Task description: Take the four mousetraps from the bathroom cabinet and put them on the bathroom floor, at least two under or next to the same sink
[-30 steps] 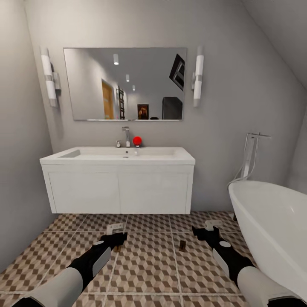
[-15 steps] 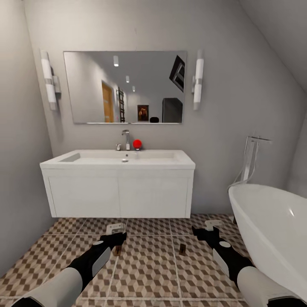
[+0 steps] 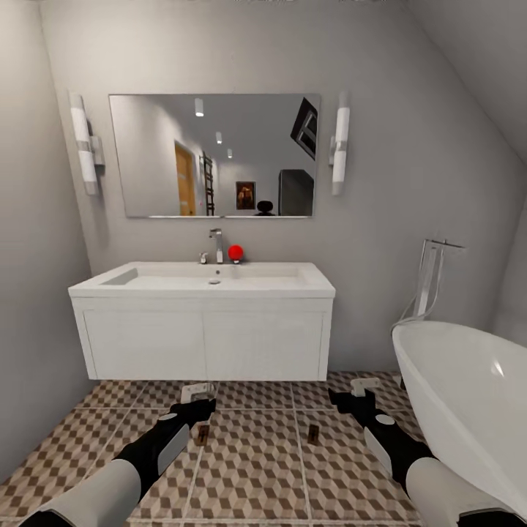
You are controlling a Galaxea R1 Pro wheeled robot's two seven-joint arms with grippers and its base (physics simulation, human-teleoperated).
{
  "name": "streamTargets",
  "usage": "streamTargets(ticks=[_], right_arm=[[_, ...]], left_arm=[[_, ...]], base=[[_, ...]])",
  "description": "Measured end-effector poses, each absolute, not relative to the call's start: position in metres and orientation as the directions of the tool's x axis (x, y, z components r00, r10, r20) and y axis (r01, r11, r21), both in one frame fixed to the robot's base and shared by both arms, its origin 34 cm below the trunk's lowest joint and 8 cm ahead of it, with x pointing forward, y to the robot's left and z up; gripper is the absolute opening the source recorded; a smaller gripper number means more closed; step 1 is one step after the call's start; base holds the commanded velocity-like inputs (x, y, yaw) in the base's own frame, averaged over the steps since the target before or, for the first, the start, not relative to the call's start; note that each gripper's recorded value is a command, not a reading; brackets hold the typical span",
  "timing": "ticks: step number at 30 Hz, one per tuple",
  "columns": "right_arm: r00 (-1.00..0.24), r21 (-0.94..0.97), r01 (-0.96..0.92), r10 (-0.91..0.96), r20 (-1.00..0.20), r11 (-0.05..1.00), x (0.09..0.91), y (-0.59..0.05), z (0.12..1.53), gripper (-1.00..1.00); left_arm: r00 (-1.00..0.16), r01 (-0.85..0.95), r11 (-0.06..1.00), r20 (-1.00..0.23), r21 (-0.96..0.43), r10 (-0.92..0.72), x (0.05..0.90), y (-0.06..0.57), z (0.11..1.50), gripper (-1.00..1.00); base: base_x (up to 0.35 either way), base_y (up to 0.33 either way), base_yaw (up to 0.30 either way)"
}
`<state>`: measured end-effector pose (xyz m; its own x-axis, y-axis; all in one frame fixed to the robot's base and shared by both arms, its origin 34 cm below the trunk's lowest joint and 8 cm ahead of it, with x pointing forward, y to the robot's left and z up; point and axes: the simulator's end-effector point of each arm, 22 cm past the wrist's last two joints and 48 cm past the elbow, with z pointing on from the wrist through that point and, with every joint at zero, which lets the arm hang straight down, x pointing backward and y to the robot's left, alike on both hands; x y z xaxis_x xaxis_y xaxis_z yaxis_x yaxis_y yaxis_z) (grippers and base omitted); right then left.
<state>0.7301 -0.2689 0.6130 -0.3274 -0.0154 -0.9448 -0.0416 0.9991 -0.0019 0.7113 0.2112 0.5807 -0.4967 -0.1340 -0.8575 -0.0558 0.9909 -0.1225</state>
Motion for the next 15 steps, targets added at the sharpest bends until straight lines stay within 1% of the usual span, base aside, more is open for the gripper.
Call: streamTargets(ticks=[15], right_arm=[[-0.327,0.002,-0.043,-0.012,-0.945,0.999,0.737,-0.268,0.645,1.00]], left_arm=[[-0.498,-0.059,0.991,-0.857,-0.120,-0.134,0.718,0.212,0.612,1.00]], base=[[0.000,0.000,0.000]])
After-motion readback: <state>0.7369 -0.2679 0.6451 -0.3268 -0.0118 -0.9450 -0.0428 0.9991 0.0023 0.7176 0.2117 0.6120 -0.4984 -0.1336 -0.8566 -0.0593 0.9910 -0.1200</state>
